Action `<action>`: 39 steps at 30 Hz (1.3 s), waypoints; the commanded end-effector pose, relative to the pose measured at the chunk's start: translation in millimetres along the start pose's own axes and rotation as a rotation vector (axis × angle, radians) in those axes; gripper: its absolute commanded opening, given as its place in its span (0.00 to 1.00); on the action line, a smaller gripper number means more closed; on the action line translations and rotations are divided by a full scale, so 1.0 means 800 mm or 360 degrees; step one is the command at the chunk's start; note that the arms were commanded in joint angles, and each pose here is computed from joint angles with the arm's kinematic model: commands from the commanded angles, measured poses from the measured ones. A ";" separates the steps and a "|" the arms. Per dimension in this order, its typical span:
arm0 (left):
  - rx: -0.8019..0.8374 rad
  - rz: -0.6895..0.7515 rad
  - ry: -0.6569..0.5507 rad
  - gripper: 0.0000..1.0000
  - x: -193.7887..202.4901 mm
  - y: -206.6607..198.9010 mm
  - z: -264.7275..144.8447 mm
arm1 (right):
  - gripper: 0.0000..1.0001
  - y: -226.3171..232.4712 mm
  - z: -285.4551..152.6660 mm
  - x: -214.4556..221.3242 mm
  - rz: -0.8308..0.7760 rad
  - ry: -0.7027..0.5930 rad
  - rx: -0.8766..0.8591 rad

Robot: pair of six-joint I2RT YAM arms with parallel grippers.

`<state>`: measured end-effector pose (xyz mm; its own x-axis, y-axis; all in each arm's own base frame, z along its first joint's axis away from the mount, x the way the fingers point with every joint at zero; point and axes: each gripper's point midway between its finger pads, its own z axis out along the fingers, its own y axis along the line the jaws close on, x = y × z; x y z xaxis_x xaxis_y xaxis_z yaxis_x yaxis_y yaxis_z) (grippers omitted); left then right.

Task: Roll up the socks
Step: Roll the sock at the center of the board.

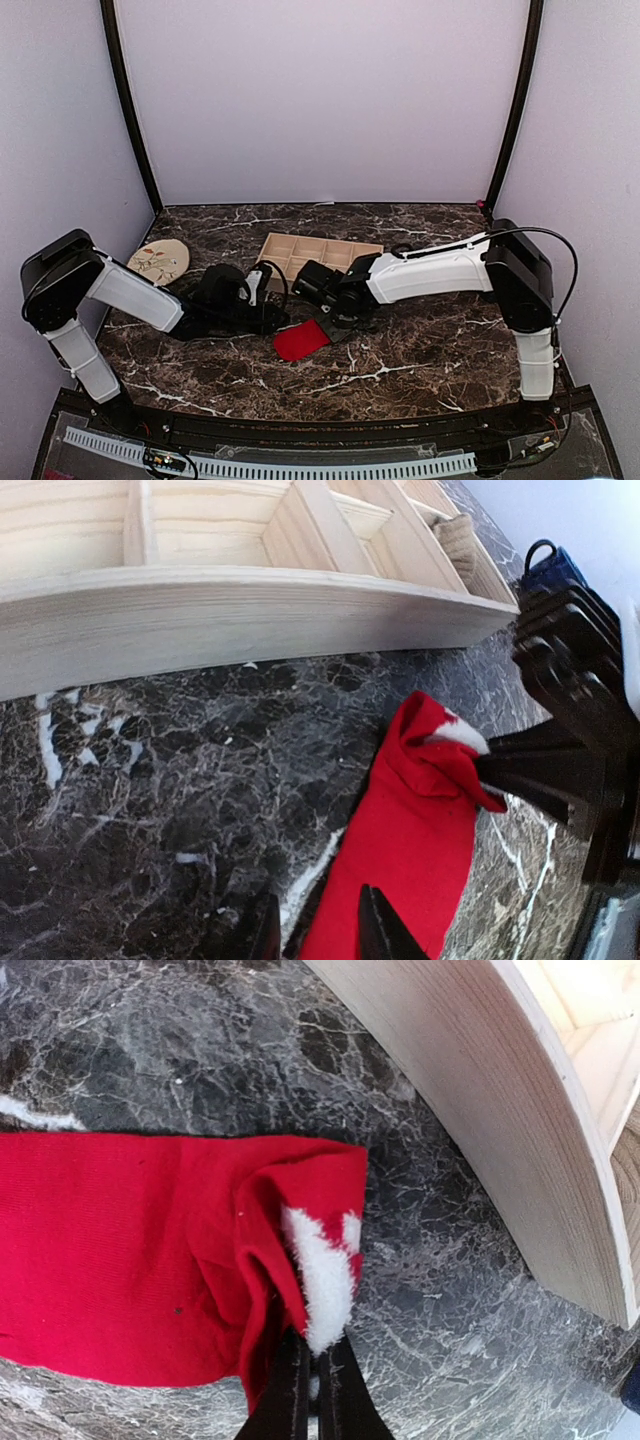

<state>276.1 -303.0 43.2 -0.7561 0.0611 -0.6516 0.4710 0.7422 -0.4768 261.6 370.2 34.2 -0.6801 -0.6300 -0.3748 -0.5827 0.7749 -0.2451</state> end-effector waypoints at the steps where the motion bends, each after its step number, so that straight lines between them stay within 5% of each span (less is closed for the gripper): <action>1: 0.0181 -0.0413 0.0092 0.30 -0.013 -0.010 0.009 | 0.00 0.006 0.002 0.000 0.0002 -0.0040 0.0072; 12: 0.0429 -0.0656 0.0314 0.31 -0.035 -0.034 0.028 | 0.00 0.006 -0.005 0.012 -0.0198 -0.0230 0.0192; 20: 0.0312 -0.0695 0.0431 0.28 0.004 -0.015 0.022 | 0.00 -0.002 -0.010 0.009 -0.0228 -0.0282 0.0229; 39: 0.0319 -0.0475 0.0680 0.22 0.100 -0.072 0.005 | 0.00 0.006 -0.032 -0.003 -0.0281 -0.0419 0.0095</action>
<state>210.4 -353.1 32.7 -0.9656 0.1251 -0.2280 0.2572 0.5911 -0.7645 250.0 365.8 41.5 -0.4624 -0.7394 -0.4894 -0.6348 0.6614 -0.3994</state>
